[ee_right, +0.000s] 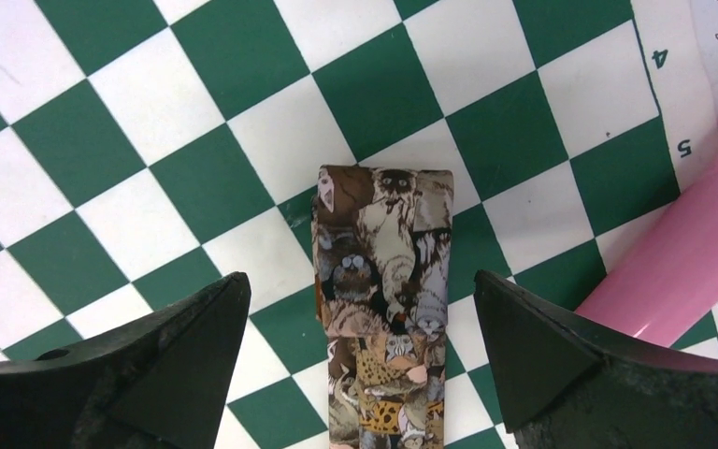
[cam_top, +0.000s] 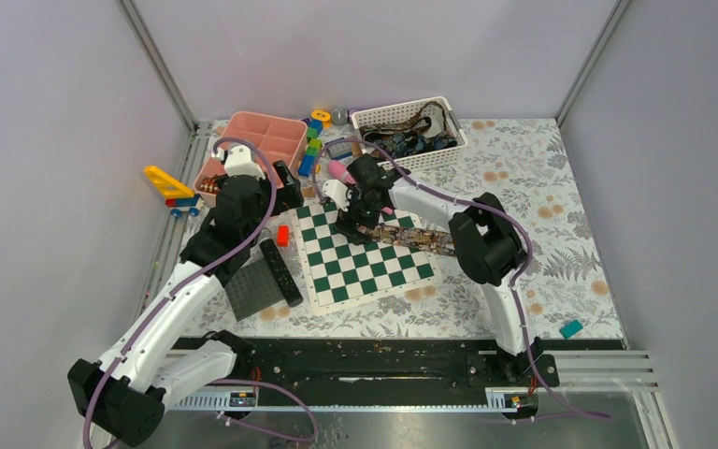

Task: Roll the ties
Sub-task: Roll the tie at the center of the board.

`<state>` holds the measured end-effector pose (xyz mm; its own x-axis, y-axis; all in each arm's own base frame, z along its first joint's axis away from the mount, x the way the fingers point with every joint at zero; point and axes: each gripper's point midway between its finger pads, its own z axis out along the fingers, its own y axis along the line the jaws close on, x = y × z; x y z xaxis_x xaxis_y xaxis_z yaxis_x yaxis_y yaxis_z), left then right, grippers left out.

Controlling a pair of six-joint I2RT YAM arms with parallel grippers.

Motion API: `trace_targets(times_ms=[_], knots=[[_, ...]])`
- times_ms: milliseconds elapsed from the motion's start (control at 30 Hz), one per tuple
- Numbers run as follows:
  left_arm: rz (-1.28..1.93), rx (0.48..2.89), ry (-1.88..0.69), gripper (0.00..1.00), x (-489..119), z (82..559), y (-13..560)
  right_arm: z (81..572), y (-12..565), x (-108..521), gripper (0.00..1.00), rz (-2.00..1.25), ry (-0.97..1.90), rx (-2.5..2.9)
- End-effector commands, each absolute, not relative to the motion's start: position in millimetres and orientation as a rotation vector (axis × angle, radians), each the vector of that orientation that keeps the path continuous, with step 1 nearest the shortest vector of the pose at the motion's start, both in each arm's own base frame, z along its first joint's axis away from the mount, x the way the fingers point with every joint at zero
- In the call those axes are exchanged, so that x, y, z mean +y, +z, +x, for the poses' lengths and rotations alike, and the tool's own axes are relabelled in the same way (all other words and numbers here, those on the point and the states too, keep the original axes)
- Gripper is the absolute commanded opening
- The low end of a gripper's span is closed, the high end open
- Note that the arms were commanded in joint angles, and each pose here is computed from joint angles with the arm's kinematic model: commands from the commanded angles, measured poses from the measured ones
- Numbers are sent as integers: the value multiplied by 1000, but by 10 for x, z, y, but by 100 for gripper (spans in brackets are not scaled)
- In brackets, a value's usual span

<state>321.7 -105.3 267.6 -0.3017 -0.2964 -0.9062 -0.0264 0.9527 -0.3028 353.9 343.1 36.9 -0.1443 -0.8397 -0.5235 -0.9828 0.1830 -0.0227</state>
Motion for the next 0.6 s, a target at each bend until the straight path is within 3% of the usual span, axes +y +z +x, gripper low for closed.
trace_targets(times_ms=[0,167,567], knots=[[-226,1851,-256,99,-1034,3253,2674,3594,412,3524,95,-1750,404,2015],[-224,1857,-251,99,-1027,3256,2648,3606,387,3570,93,-1761,391,2015],[-226,1858,-258,99,-1029,3261,2622,3602,329,3578,74,-1782,357,2043]])
